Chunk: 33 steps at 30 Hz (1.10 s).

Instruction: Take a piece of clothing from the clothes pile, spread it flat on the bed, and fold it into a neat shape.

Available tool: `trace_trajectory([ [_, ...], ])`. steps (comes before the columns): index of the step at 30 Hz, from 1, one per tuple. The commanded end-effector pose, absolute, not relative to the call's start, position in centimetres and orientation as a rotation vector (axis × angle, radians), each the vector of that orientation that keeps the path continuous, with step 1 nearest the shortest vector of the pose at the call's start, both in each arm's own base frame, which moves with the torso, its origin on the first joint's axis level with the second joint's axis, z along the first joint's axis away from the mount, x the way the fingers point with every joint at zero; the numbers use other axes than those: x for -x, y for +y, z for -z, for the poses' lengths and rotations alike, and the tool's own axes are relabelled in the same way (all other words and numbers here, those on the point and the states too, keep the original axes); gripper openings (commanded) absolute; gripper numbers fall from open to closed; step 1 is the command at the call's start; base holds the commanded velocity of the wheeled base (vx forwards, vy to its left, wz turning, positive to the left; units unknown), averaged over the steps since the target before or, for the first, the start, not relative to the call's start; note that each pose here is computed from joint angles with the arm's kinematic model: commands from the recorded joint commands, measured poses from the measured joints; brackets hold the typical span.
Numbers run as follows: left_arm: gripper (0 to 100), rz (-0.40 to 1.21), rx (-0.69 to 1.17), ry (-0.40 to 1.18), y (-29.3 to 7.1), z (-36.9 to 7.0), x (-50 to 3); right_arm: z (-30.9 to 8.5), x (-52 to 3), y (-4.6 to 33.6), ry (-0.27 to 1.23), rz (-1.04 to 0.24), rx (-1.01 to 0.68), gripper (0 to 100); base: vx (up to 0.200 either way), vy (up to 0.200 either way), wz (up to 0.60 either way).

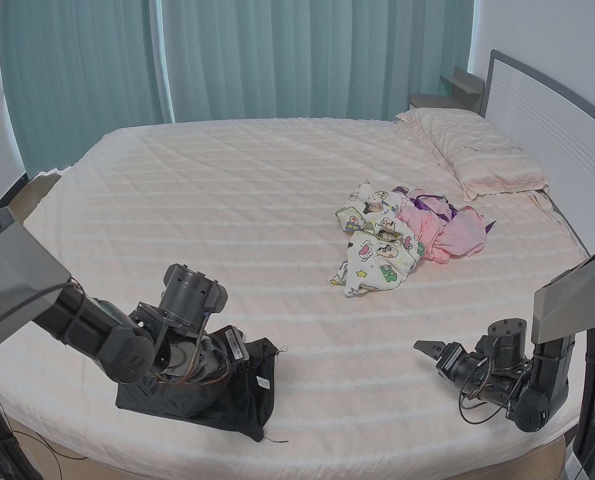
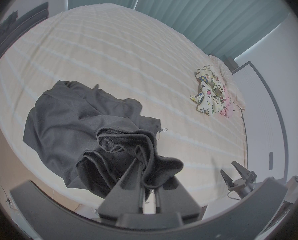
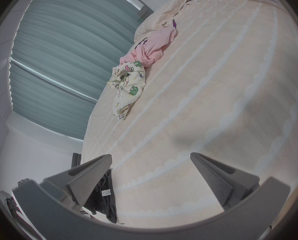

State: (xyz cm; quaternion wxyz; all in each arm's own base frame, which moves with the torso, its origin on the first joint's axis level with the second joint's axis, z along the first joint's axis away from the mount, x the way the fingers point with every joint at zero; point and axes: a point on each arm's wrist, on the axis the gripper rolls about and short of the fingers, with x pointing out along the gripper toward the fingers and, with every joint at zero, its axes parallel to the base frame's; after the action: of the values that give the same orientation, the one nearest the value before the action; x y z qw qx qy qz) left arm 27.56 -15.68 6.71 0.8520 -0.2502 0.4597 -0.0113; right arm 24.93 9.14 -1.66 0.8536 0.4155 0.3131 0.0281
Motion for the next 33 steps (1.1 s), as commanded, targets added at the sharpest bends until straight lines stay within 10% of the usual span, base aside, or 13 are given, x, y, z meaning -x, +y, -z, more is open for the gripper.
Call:
trace_trajectory([
  [1,0,-0.041,0.499,0.975,-16.8,-4.3,-29.2,1.6,-24.9,9.2,0.652,-0.066,-0.875,100,0.000,0.000,0.00],
  [3,0,-0.057,0.516,0.975,-16.9,-4.1,-29.5,1.7,-25.0,9.2,0.652,-0.066,-0.875,100,0.000,0.000,0.00],
  [4,100,-0.056,0.523,0.980,-16.9,-4.1,-29.5,1.7,-25.0,9.2,0.653,-0.065,-0.875,100,0.000,0.000,0.00],
  [33,100,-0.070,0.812,1.026,-11.6,-8.4,-22.8,2.0,-24.8,9.3,0.669,-0.064,-0.870,100,-0.048,0.000,0.00],
])
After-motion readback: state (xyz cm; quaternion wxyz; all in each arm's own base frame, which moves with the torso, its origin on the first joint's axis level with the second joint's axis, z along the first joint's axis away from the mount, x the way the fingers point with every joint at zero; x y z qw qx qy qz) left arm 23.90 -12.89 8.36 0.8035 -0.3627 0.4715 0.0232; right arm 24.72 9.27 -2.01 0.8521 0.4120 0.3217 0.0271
